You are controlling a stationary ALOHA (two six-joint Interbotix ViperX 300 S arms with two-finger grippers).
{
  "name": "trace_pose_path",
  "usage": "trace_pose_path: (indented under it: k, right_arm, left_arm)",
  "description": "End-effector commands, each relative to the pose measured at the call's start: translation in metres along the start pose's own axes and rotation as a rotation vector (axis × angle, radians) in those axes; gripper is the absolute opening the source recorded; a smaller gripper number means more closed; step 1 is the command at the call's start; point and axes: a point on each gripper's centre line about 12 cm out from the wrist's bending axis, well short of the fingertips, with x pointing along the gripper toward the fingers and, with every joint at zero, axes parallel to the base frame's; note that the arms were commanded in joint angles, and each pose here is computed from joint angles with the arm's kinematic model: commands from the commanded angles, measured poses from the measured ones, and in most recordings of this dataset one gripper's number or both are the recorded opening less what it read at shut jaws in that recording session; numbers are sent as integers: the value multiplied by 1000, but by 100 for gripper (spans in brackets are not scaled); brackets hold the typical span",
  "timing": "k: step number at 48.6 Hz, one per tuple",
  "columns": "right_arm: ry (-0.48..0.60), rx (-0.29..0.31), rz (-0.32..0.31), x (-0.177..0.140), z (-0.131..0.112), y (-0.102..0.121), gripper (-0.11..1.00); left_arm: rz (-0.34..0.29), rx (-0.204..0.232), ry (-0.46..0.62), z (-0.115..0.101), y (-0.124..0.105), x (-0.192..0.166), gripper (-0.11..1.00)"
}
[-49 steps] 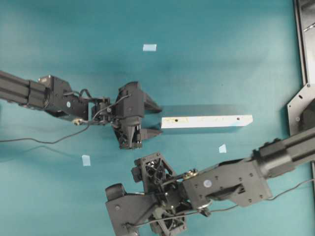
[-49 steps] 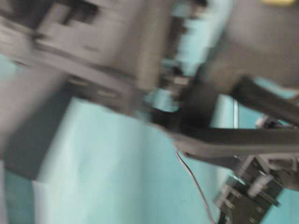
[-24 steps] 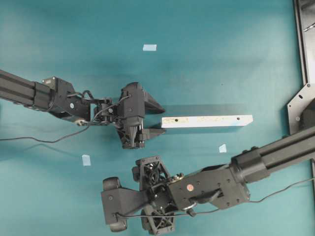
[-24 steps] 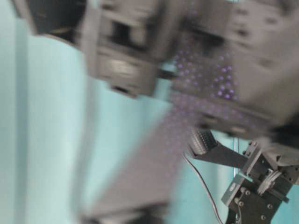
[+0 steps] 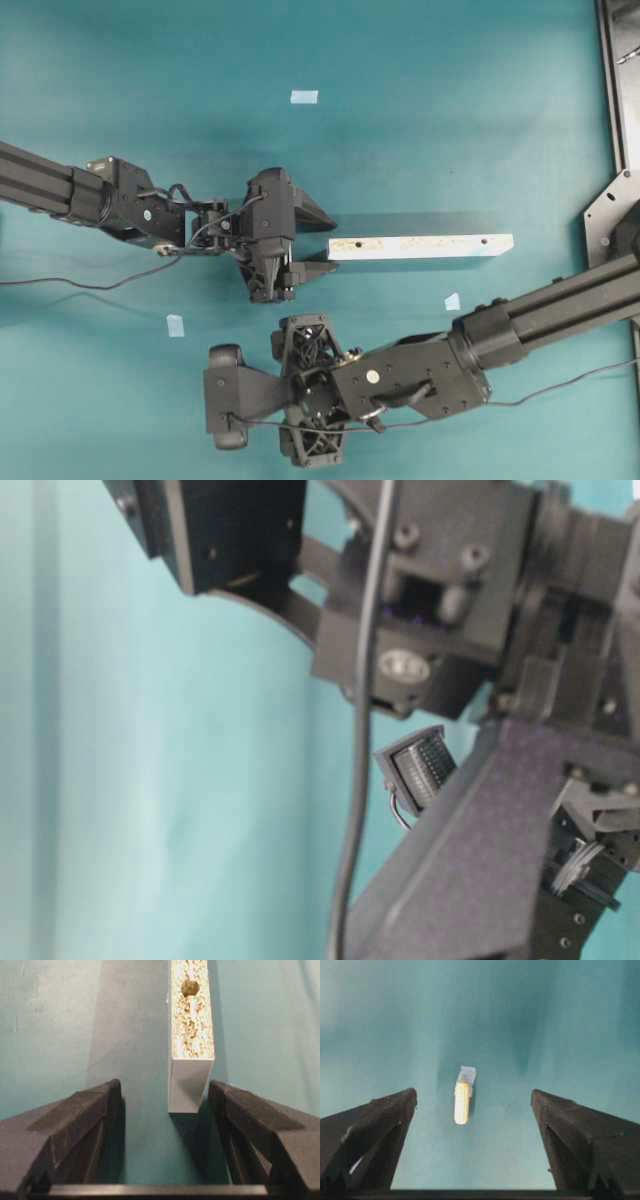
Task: Move the wooden board into place and insert the rod into its hole.
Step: 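Lower the open right gripper over the wooden dowel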
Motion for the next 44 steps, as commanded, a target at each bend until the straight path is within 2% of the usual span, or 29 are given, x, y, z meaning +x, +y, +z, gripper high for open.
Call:
trace_pose_path:
  k: [1, 15, 26, 44]
  right_arm:
    - [-42, 16, 18, -12, 12, 2, 97]
    - [-46, 20, 21, -7, 11, 3, 96]
    - [-43, 27, 20, -2, 10, 2, 77]
    - [-38, 43, 19, 4, 9, 2, 74]
  left_arm:
    - [-6, 6, -14, 7, -2, 0, 77]
    - [-6, 6, -14, 7, -2, 0, 77]
    - [-7, 5, -15, 8, -3, -1, 77]
    - [-11, 8, -14, 8, -5, -1, 77]
